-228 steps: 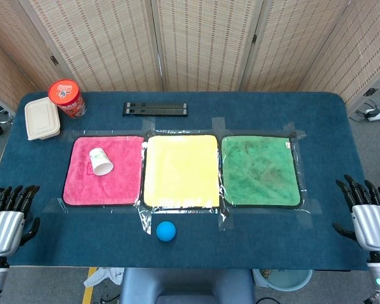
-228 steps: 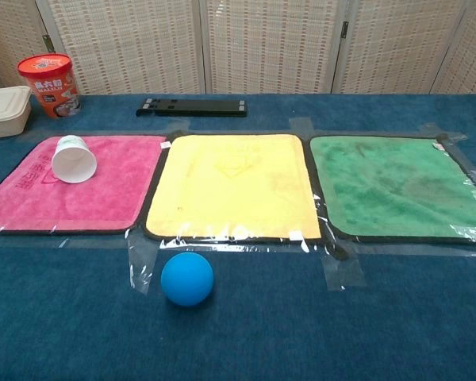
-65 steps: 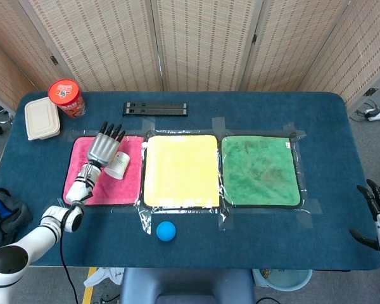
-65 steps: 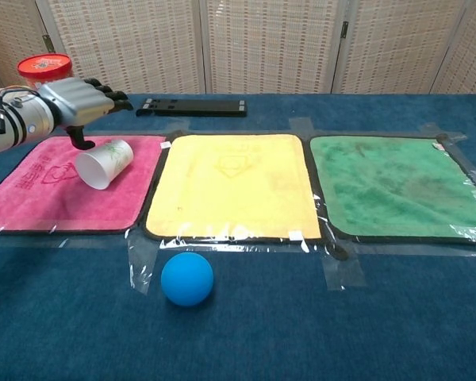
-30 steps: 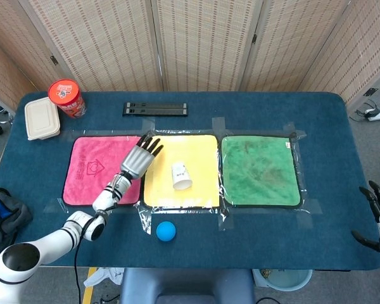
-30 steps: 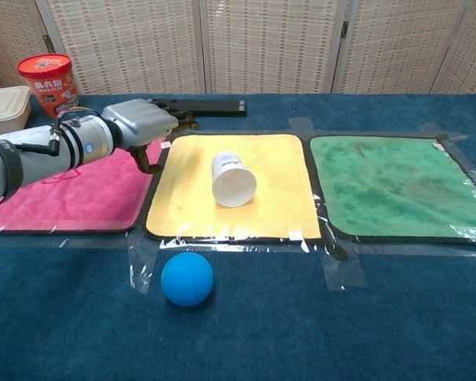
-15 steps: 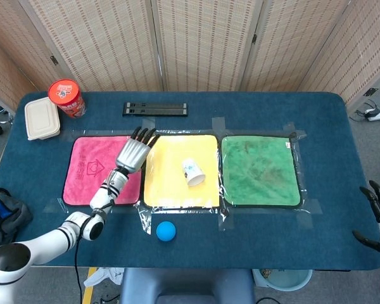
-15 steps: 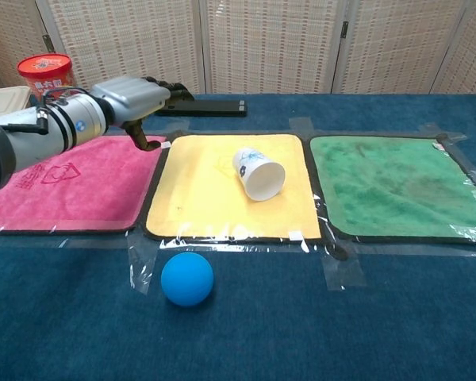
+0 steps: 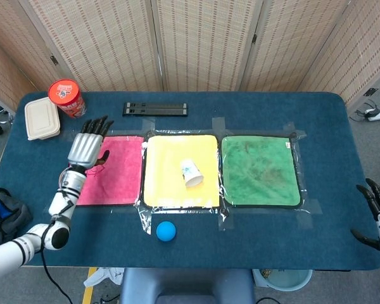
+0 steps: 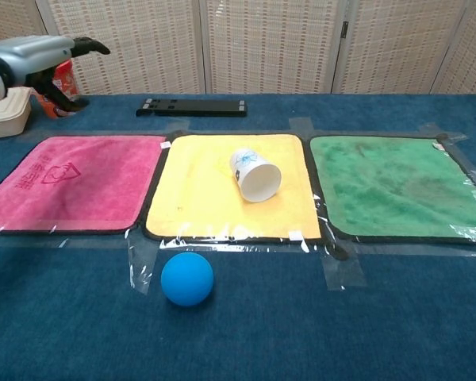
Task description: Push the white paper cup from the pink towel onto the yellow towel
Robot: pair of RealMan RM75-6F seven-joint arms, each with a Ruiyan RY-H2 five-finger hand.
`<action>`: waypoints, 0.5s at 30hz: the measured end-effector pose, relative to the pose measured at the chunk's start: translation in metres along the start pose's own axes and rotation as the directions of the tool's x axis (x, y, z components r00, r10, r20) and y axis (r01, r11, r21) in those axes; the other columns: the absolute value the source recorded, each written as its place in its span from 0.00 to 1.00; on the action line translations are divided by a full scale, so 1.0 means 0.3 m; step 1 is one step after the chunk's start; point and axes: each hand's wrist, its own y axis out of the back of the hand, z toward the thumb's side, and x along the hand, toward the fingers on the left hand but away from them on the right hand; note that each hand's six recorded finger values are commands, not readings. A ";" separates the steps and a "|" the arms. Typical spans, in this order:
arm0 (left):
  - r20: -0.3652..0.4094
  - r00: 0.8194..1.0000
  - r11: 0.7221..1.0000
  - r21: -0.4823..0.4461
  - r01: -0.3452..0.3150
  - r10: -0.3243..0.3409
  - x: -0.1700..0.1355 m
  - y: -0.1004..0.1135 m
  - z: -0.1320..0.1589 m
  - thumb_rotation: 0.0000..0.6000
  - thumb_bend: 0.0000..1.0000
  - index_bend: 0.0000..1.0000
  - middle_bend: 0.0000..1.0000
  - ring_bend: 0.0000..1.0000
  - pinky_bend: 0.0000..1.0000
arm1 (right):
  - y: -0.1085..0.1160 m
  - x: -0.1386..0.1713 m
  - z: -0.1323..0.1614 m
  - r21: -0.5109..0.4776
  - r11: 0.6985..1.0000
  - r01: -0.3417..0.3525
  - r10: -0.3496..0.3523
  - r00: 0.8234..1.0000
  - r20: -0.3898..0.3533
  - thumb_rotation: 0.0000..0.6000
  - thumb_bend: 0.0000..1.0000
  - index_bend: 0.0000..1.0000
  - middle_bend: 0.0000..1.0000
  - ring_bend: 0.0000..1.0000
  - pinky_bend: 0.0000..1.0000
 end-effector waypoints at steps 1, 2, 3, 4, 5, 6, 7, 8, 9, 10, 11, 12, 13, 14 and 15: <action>-0.013 1.000 1.000 -0.014 -0.006 0.006 -0.024 0.012 -0.026 1.00 0.47 0.00 0.00 0.00 0.00 | 0.000 0.000 0.000 -0.001 1.000 -0.001 0.001 1.000 -0.001 1.00 0.14 0.11 0.07 0.15 0.04; -0.024 1.000 1.000 -0.023 -0.012 0.011 -0.045 0.020 -0.046 1.00 0.47 0.00 0.00 0.00 0.00 | -0.001 0.000 0.000 -0.002 1.000 -0.002 0.002 1.000 -0.002 1.00 0.14 0.11 0.07 0.15 0.04; -0.034 0.999 0.999 -0.030 -0.018 0.017 -0.067 0.028 -0.067 1.00 0.47 0.00 0.00 0.00 0.00 | -0.002 -0.001 0.000 -0.003 1.000 -0.004 0.004 1.000 -0.003 1.00 0.14 0.11 0.07 0.15 0.04; -0.049 0.998 0.999 -0.036 -0.026 0.024 -0.100 0.038 -0.095 1.00 0.47 0.00 0.00 0.00 0.00 | -0.003 -0.002 0.000 -0.003 1.000 -0.006 0.006 1.000 -0.004 1.00 0.14 0.11 0.07 0.16 0.04; -0.060 0.998 0.999 -0.039 -0.031 0.028 -0.126 0.044 -0.116 1.00 0.47 0.00 0.00 0.00 0.00 | -0.005 -0.003 0.000 -0.004 1.000 -0.008 0.008 1.000 -0.005 1.00 0.14 0.11 0.07 0.16 0.04; -0.072 0.997 0.999 -0.041 -0.036 0.033 -0.152 0.049 -0.136 1.00 0.47 0.00 0.00 0.00 0.00 | -0.006 -0.005 0.001 -0.004 1.000 -0.009 0.009 1.000 -0.007 1.00 0.14 0.12 0.08 0.16 0.04; -0.088 0.995 0.998 -0.045 -0.042 0.038 -0.189 0.056 -0.162 1.00 0.47 0.00 0.00 0.00 0.00 | -0.008 -0.006 0.003 -0.005 1.000 -0.011 0.011 1.000 -0.009 1.00 0.14 0.12 0.08 0.16 0.04; -0.099 0.994 0.998 -0.046 -0.046 0.042 -0.218 0.060 -0.181 1.00 0.47 0.00 0.00 0.00 0.00 | -0.009 -0.007 0.004 -0.006 1.000 -0.012 0.012 1.000 -0.011 1.00 0.14 0.13 0.08 0.16 0.04; -0.110 0.993 0.998 -0.046 -0.050 0.044 -0.247 0.063 -0.200 1.00 0.48 0.00 0.00 0.00 0.00 | -0.009 -0.008 0.005 -0.006 1.000 -0.012 0.012 1.000 -0.013 1.00 0.14 0.13 0.08 0.16 0.04; -0.124 0.991 0.998 -0.043 -0.055 0.049 -0.287 0.069 -0.224 1.00 0.48 0.00 0.00 0.00 0.00 | -0.009 -0.008 0.006 -0.006 1.000 -0.011 0.011 1.000 -0.015 1.00 0.14 0.14 0.09 0.17 0.04; -0.136 0.989 0.997 -0.039 -0.060 0.054 -0.315 0.074 -0.243 1.00 0.48 0.00 0.00 0.00 0.00 | -0.010 -0.009 0.007 -0.006 1.000 -0.011 0.011 1.000 -0.016 1.00 0.14 0.15 0.09 0.17 0.04; -0.147 0.987 0.997 -0.036 -0.067 0.061 -0.341 0.079 -0.259 1.00 0.48 0.00 0.00 0.00 0.00 | -0.010 -0.010 0.007 -0.007 1.000 -0.011 0.010 1.000 -0.016 1.00 0.14 0.16 0.10 0.17 0.04; -0.162 0.984 0.996 -0.034 -0.078 0.072 -0.375 0.083 -0.277 1.00 0.48 0.00 0.00 0.00 0.00 | -0.011 -0.011 0.008 -0.008 1.000 -0.010 0.010 1.000 -0.017 1.00 0.14 0.16 0.10 0.17 0.04; -0.173 0.982 0.996 -0.033 -0.088 0.081 -0.401 0.085 -0.289 1.00 0.48 0.00 0.00 0.00 0.00 | -0.012 -0.012 0.008 -0.011 1.000 -0.009 0.009 1.000 -0.018 1.00 0.14 0.17 0.10 0.17 0.05; -0.185 0.979 0.995 -0.032 -0.097 0.089 -0.428 0.088 -0.300 1.00 0.48 0.00 0.00 0.00 0.00 | -0.014 -0.013 0.009 -0.014 1.000 -0.009 0.009 1.000 -0.018 1.00 0.14 0.17 0.10 0.18 0.06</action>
